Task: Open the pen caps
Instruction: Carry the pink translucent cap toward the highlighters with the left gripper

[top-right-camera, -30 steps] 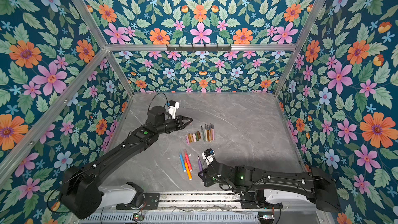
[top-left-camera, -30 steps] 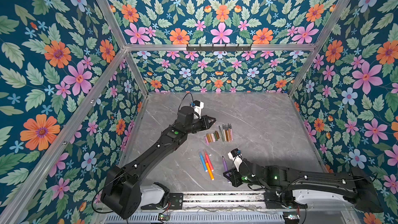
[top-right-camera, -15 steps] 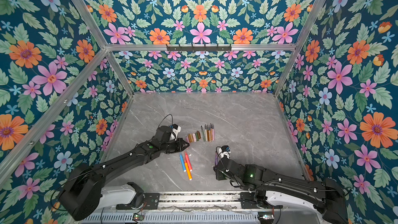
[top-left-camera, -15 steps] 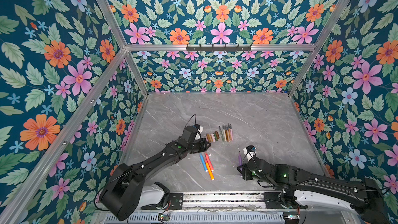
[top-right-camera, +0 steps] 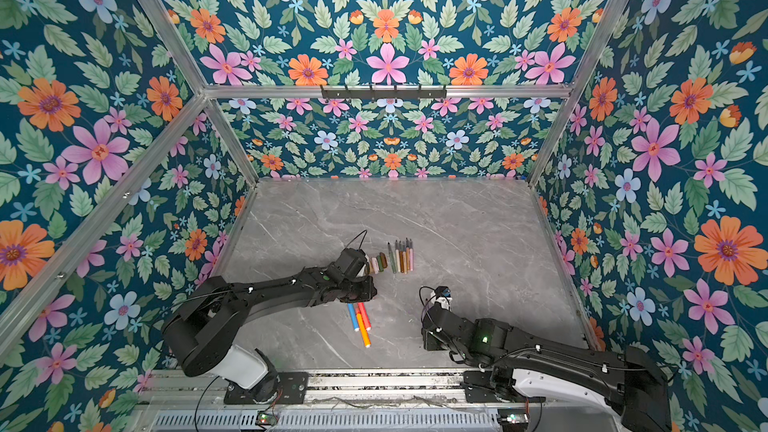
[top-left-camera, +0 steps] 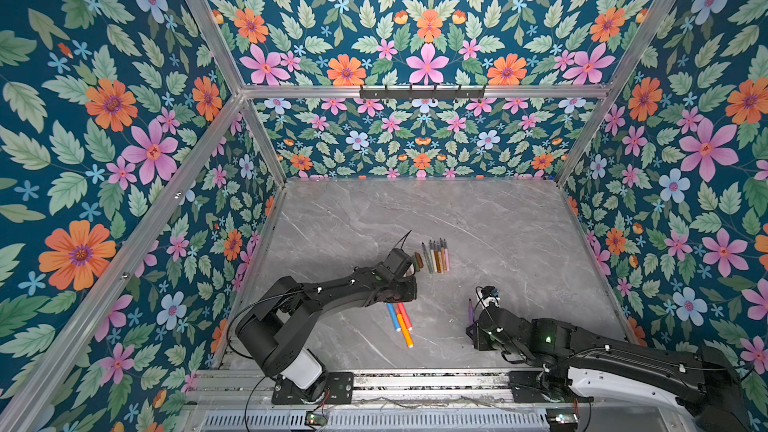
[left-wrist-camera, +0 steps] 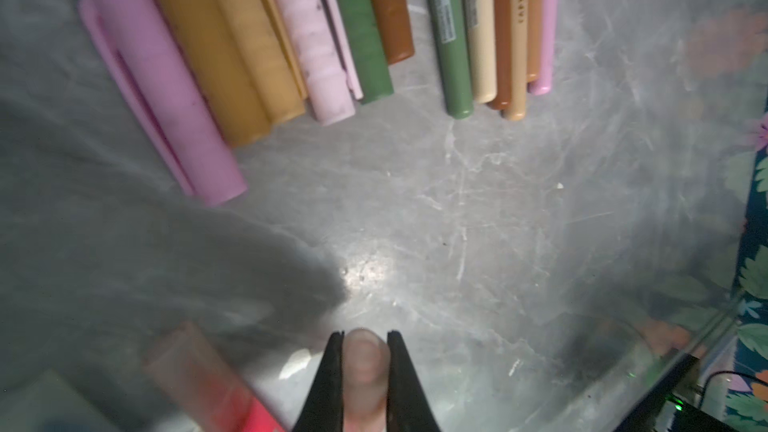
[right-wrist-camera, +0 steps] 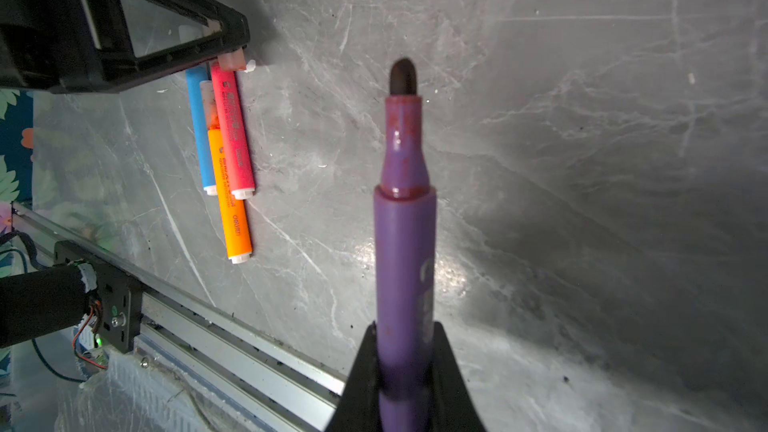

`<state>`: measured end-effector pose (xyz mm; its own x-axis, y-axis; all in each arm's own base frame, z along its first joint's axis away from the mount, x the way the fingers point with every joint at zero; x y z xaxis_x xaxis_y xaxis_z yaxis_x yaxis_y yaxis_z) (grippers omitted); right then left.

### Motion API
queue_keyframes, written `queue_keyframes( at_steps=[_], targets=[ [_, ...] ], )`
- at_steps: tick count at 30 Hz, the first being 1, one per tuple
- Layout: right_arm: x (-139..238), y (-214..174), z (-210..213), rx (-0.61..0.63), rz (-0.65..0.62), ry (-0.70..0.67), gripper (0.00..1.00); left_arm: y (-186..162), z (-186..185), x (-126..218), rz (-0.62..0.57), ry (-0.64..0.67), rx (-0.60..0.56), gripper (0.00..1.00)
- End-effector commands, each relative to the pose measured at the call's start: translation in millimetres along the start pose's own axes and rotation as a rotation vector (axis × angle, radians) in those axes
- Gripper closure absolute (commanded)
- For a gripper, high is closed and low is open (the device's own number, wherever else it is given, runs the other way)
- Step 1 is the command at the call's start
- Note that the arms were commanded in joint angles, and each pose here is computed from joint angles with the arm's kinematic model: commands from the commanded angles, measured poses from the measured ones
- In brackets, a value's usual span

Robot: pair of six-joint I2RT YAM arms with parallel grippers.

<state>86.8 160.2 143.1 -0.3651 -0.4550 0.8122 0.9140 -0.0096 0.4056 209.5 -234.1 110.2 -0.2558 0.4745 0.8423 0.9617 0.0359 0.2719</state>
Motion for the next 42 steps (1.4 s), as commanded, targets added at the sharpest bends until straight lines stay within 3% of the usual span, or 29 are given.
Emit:
queue_keyframes(
  at_steps=[1,19,33,42],
  targets=[
    [0,-1,-1,-0.013,0.001,-0.004,1.00,-2,5,-3,0.004,0.038,0.012,0.85],
    [-2,-3,-3,-0.018,0.009,0.003,1.00,2,-3,-8,0.015,-0.005,0.014,0.75],
    [-2,-1,1,-0.005,0.019,-0.005,1.00,4,-11,-3,0.015,-0.048,0.017,0.74],
    [-5,0,6,0.003,0.027,0.002,1.00,-4,-1,3,0.020,-0.018,0.011,0.69]
  ],
)
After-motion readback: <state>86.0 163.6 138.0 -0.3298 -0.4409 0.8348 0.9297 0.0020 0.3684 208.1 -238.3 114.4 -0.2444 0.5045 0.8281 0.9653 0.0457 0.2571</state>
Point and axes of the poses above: each gripper's point midway between its finger pads, its own x axis back along the fingers, its own z axis along the line the jaws close on, y = z × x, the point moved 9 cm from there along x, back along the fingers, and after that the axes turned 3 degrees about x, right-handed, at the moved point
